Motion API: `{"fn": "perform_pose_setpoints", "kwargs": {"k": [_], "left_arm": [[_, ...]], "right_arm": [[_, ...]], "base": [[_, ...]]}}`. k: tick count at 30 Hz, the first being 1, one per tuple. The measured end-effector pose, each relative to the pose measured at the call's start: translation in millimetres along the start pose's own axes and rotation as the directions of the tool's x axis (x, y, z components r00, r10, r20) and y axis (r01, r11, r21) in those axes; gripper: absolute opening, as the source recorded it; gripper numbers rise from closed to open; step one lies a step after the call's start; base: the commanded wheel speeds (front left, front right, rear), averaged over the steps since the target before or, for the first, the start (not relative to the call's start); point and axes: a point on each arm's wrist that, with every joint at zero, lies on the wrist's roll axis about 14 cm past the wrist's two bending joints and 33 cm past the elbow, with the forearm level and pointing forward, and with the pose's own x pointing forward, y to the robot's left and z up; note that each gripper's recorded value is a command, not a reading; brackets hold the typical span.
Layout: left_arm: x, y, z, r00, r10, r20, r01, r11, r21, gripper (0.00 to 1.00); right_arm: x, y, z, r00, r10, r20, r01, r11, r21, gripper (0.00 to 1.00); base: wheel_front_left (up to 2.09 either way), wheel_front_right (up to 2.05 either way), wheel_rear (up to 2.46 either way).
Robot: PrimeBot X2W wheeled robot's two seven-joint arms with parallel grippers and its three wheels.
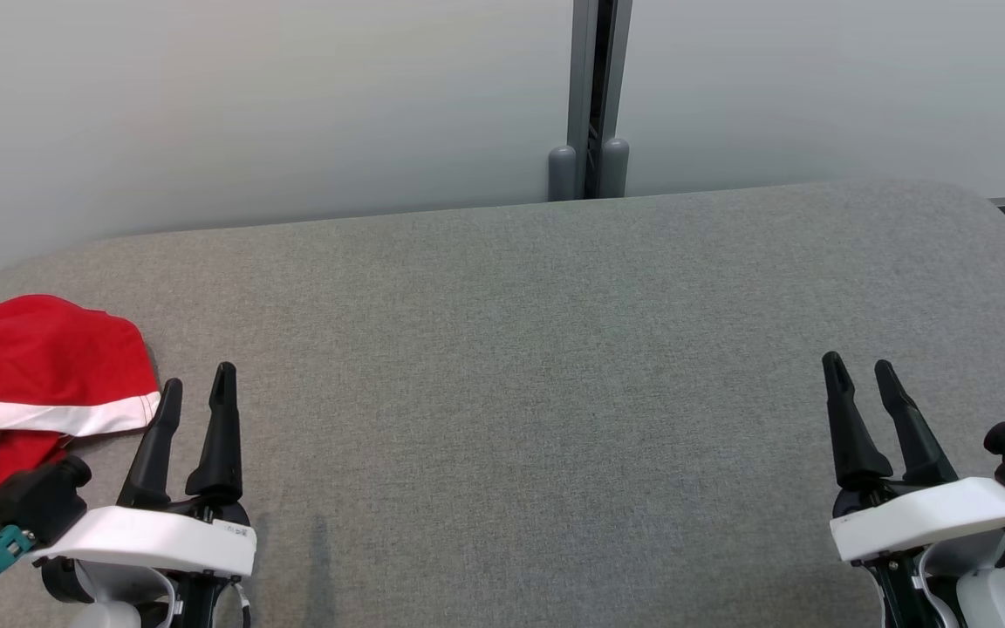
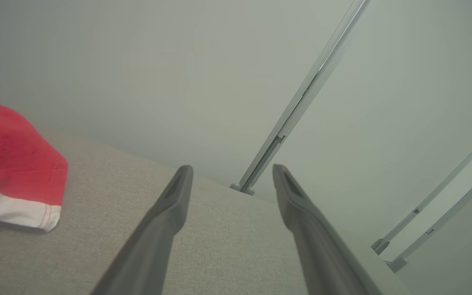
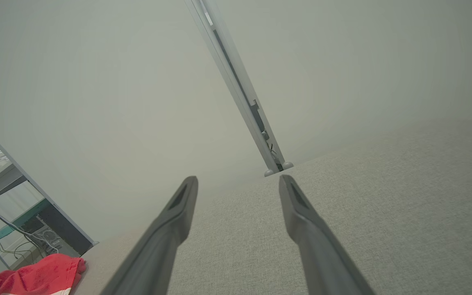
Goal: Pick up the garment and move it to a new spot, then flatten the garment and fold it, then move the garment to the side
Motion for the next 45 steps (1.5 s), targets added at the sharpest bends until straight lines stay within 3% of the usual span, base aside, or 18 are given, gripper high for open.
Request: {"fn": "perform_pose_setpoints", "kwargs": {"k": [20, 45], "left_arm": [[-3.9, -3.8, -14.6, 1.000, -0.019, -0.023, 0.023, 0.975, 0.220, 1.00], [-8.0, 8.9, -27.0, 0.998, 0.014, -0.059, 0.010, 0.924, 0.382, 1.00]], "right_arm": [[-1.0, -3.3, -8.6, 1.000, 0.000, -0.029, -0.006, 0.977, -0.213, 1.00], [-1.8, -0.5, -12.7, 0.999, 0.013, -0.040, -0.027, 0.935, -0.353, 1.00]], "base": [[0.00, 0.00, 0.00], [0.00, 0.00, 0.00]]}}
